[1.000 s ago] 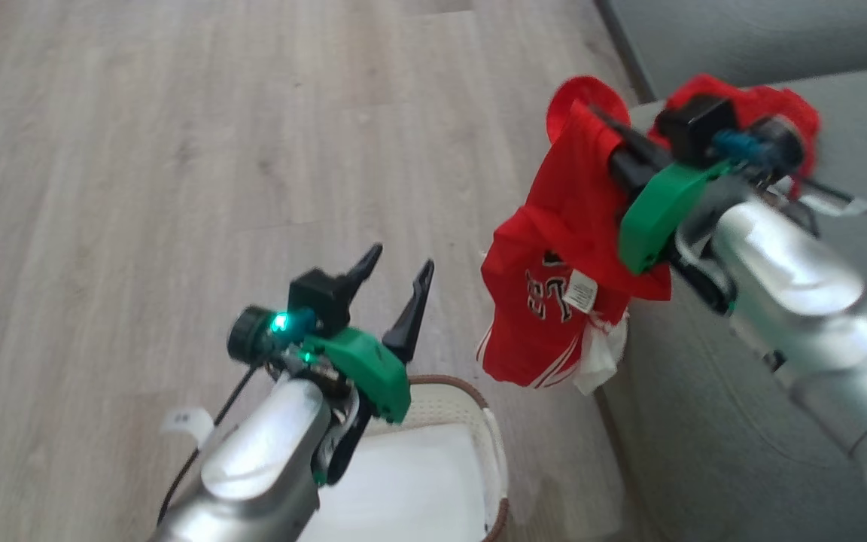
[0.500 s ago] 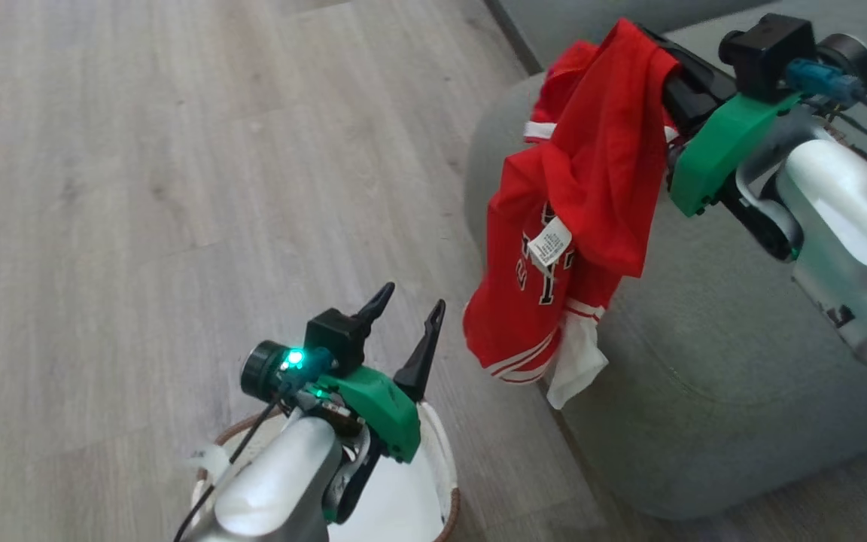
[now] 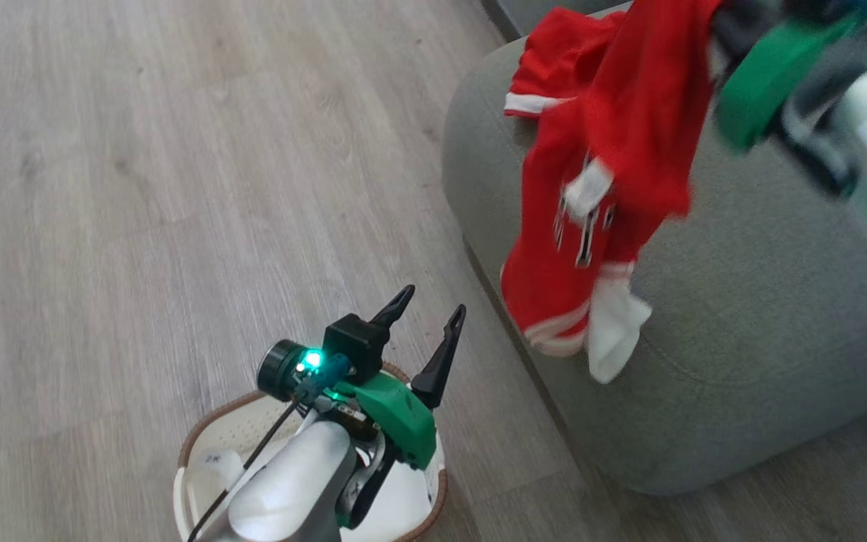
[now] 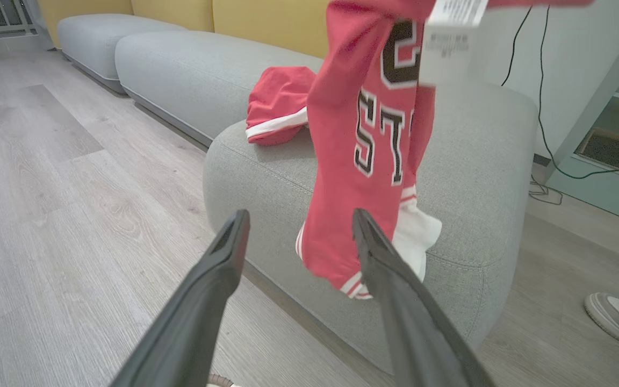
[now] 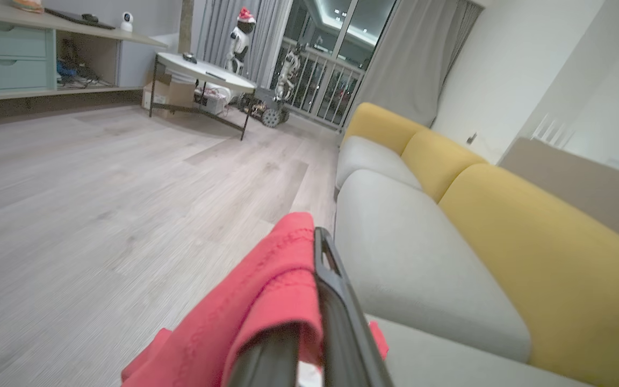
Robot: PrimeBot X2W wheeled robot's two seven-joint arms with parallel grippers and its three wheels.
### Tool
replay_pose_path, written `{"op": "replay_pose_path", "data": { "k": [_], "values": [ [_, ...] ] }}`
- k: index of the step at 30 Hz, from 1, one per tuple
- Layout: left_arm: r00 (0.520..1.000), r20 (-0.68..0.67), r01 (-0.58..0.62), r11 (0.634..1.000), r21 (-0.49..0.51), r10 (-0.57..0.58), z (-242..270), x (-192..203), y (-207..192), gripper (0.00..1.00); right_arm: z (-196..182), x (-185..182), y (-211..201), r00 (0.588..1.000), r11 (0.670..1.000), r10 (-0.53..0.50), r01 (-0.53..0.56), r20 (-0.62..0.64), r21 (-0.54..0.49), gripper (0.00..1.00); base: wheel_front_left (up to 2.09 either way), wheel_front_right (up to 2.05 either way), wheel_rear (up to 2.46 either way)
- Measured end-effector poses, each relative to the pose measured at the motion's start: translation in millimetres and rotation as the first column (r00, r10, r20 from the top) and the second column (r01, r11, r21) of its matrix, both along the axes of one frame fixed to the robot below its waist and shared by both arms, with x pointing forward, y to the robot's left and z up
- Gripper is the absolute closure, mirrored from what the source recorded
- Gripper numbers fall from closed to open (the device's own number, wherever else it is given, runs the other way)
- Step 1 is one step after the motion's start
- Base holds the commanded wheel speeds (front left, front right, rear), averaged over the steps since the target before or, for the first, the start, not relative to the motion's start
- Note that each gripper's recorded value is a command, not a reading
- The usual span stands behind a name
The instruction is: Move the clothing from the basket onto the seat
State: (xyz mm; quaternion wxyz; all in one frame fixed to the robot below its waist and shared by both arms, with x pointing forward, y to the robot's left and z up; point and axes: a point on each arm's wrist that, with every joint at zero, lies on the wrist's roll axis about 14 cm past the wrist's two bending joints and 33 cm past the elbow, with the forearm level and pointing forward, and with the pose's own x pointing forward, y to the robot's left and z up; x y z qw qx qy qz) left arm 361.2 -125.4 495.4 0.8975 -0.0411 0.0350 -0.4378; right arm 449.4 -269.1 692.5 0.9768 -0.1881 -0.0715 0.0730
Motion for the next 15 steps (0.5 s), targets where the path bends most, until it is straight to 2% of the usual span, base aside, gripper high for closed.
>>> {"op": "replay_pose_path", "data": {
  "k": [2, 3, 7, 12, 15],
  "values": [
    [1.0, 0.0, -0.006, 1.0, -0.007, 0.006, 0, 2, 2, 0.0, 28, 9, -7, 0.998, 1.0, -0.018, 0.019, 0.052, -0.019, 1.0, 0.0, 0.0, 0.0],
    [1.0, 0.0, -0.006, 1.0, -0.007, 0.006, 0, 2, 2, 0.0, 28, 9, -7, 0.998, 1.0, -0.018, 0.019, 0.052, -0.019, 1.0, 0.0, 0.0, 0.0],
    [1.0, -0.007, -0.017, 1.0, -0.015, 0.017, -5, 7, 6, 0.0, 87, 27, -32, 0.984, 0.994, -0.087, 0.097, 0.154, -0.058, 1.0, 0.0, 0.0, 0.0],
    [0.999, -0.005, -0.045, 0.999, -0.026, 0.045, -9, 22, 16, 0.0, 151, 42, -80, 0.937, 0.969, -0.216, 0.239, 0.276, -0.054, 1.0, 0.0, 0.0, 0.0],
    [0.998, 0.005, -0.066, 0.997, -0.038, 0.066, -8, 35, 22, 0.0, 171, 53, -103, 0.905, 0.943, -0.279, 0.322, 0.32, -0.087, 1.0, 0.0, 0.0, 0.0]
  ]
}}
